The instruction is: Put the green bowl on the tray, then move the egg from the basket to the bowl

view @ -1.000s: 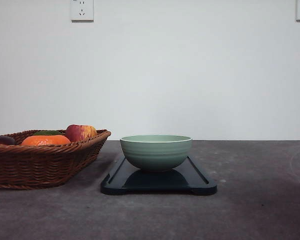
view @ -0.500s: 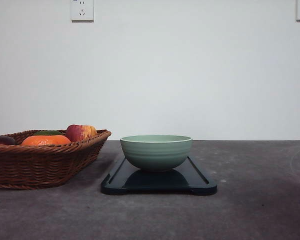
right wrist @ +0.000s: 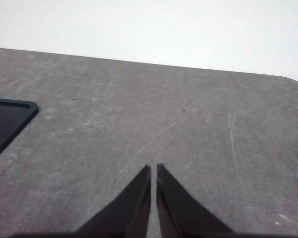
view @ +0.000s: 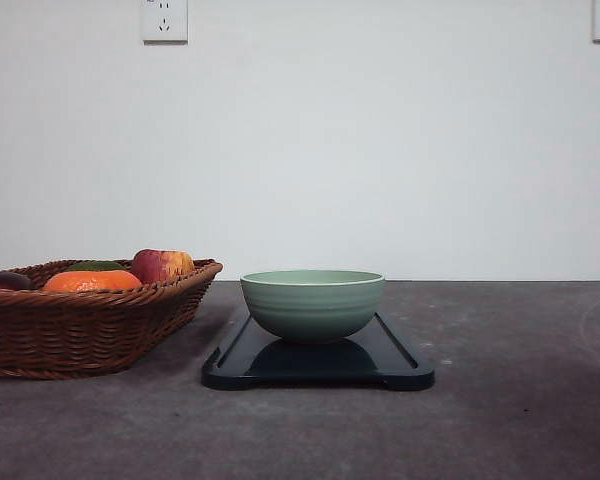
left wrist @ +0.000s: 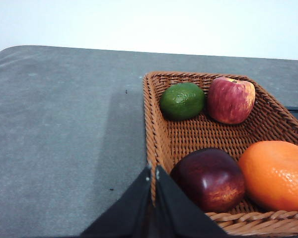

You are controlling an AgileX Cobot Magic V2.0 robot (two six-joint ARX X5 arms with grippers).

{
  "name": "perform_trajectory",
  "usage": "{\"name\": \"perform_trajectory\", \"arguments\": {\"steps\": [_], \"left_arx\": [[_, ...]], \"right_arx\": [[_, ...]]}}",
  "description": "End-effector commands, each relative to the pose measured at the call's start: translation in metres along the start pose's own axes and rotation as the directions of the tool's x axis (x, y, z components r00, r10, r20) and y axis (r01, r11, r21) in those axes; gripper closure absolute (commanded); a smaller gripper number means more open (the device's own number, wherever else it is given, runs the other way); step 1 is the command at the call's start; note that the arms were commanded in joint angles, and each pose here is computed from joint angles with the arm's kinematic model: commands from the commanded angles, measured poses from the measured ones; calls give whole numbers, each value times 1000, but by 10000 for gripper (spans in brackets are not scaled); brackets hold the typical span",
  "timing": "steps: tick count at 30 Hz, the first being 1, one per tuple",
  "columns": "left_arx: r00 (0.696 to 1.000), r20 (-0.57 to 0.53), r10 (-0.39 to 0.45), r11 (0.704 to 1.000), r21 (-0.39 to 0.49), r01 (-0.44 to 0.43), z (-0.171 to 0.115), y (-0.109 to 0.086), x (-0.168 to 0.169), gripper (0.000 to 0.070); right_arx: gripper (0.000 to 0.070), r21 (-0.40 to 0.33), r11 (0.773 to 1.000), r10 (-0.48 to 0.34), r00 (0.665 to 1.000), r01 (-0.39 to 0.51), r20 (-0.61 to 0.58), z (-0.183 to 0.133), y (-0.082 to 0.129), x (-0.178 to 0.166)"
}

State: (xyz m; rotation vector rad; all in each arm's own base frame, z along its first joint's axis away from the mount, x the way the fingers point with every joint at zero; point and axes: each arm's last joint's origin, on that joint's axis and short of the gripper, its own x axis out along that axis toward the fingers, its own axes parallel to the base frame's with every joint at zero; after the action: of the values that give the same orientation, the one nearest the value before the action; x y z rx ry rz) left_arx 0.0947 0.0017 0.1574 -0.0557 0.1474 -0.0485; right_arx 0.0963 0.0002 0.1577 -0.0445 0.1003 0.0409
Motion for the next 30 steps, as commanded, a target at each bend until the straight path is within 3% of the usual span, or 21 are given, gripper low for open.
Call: {"name": "perform_trajectory", "arguments": {"steps": [1,30], "left_arx": [[1000,-26,6,1000,1,-6,-7,1,2,700],[1000,-26,6,1000,1,-6,-7,1,2,700]], "right_arx": [[687,10,1000,-1,1000,1,6,0,0,0],[687,10,1000,-1,1000,1,6,0,0,0]]}}
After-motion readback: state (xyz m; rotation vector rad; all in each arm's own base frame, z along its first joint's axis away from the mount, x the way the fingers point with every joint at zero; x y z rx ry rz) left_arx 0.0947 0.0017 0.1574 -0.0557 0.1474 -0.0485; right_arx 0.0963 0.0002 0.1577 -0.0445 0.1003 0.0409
